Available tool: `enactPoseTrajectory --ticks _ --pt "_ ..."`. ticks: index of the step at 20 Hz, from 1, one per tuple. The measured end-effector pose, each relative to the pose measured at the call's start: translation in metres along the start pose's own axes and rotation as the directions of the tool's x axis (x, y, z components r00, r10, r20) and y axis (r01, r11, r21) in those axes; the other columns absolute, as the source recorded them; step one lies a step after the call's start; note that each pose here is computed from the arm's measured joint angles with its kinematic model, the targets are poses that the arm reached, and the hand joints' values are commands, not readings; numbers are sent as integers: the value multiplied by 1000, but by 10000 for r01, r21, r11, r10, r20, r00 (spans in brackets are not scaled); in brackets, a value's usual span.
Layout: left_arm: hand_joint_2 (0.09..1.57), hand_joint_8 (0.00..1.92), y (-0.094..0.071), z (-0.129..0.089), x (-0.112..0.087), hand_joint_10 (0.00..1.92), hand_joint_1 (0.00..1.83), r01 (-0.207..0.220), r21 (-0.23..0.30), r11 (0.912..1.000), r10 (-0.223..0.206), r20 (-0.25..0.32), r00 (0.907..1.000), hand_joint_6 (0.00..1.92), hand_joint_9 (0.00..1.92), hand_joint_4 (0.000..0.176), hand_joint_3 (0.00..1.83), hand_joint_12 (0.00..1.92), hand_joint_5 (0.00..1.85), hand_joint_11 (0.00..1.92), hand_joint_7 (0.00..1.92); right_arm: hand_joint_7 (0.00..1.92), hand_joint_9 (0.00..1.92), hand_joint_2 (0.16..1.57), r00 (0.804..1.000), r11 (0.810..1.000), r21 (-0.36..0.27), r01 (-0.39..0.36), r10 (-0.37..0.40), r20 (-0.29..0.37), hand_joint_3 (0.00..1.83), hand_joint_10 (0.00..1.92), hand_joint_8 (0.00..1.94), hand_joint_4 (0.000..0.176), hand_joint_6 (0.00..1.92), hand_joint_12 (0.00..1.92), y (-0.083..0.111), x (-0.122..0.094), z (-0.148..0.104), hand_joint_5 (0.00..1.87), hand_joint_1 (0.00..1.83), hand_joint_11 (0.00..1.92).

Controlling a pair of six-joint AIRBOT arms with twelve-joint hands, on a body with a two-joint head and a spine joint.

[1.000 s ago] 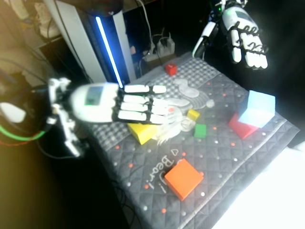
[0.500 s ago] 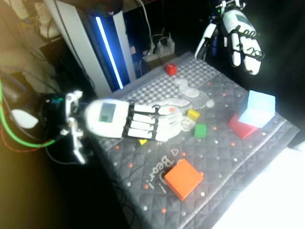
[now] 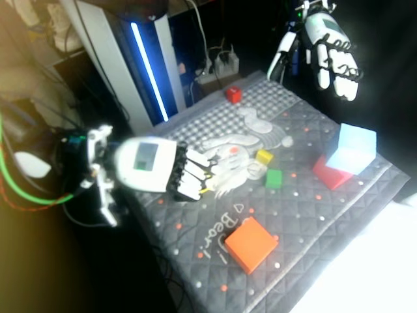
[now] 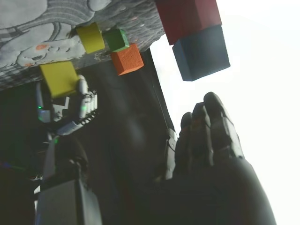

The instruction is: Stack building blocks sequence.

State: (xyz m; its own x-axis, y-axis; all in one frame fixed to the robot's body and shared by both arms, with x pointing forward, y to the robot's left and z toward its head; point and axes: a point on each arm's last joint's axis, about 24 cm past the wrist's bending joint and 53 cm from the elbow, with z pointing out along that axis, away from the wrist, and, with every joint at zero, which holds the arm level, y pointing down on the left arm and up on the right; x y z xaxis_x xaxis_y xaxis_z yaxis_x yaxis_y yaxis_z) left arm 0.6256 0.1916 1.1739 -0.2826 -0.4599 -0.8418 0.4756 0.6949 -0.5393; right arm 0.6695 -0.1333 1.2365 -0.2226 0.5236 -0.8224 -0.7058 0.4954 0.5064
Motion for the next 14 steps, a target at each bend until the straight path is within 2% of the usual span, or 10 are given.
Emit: enactPoseTrajectory --ticks 1,2,3,4,5,6,7,8,9,14 --pt "896 0 -1 1 2 0 699 37 15 10000 -37 -12 10000 1 99 168 0 491 74 0 91 1132 1171 1098 9981 9998 -43 191 -188 595 0 1003 924 0 924 1481 1 -21 5 915 1270 1023" --pt "896 1 -1 1 3 2 710 41 21 10000 -41 -58 10000 2 104 153 0 520 84 0 97 1128 1171 1106 9935 9992 -31 391 -385 1072 1 960 915 0 996 1453 1 -37 8 878 1265 1001" --pt "892 4 0 1 5 4 715 34 0 10000 -34 -100 9999 1 88 171 0 464 84 0 82 1111 1159 1116 9848 9990 60 436 -440 1681 0 842 871 0 1093 1368 -3 -57 12 859 1245 992" --pt "887 1 1 2 5 2 709 41 -12 10000 -41 -94 9999 0 79 173 0 452 84 0 71 1107 1176 1117 9811 9990 135 422 -440 1884 0 764 838 0 1127 1262 -8 -63 16 862 1238 1032" --pt "886 2 2 3 5 4 692 102 -33 9999 -102 -71 9999 1 91 162 0 480 92 0 82 1123 1190 1105 9781 9985 396 368 -441 2033 0 742 854 0 1034 1260 -17 -71 27 896 1247 1015" --pt "883 3 2 3 6 6 687 134 -31 9999 -134 -92 9999 5 96 173 0 484 101 0 87 1183 1244 1087 9783 9976 629 301 -423 2028 0 742 732 0 1006 1324 -23 -74 35 924 1257 1056" --pt "890 3 1 3 7 6 679 118 25 9999 -118 -117 9999 4 98 175 1 483 101 0 87 1236 1303 1065 9773 9964 803 283 -444 2071 0 769 692 0 892 1387 -28 -80 45 965 1279 1025" --pt "901 4 1 3 7 4 679 116 25 9999 -116 -122 9999 2 85 176 3 440 101 0 73 1260 1359 1058 9763 9957 885 287 -469 2112 0 725 599 0 923 1362 -29 -85 51 974 1271 1084" --pt "904 3 2 3 6 3 664 122 -18 9999 -123 -100 9999 1 82 176 3 428 90 0 70 1270 1414 1043 9770 9942 1026 309 -517 2070 0 669 634 0 776 1226 -33 -87 58 1034 1282 1239" --pt "915 0 1 4 7 0 646 142 32 9999 -141 -119 9998 2 68 176 6 425 85 0 55 1301 1415 1032 9864 9853 1678 332 -593 1531 0 729 583 0 732 1259 -50 -75 76 1059 1288 1300"
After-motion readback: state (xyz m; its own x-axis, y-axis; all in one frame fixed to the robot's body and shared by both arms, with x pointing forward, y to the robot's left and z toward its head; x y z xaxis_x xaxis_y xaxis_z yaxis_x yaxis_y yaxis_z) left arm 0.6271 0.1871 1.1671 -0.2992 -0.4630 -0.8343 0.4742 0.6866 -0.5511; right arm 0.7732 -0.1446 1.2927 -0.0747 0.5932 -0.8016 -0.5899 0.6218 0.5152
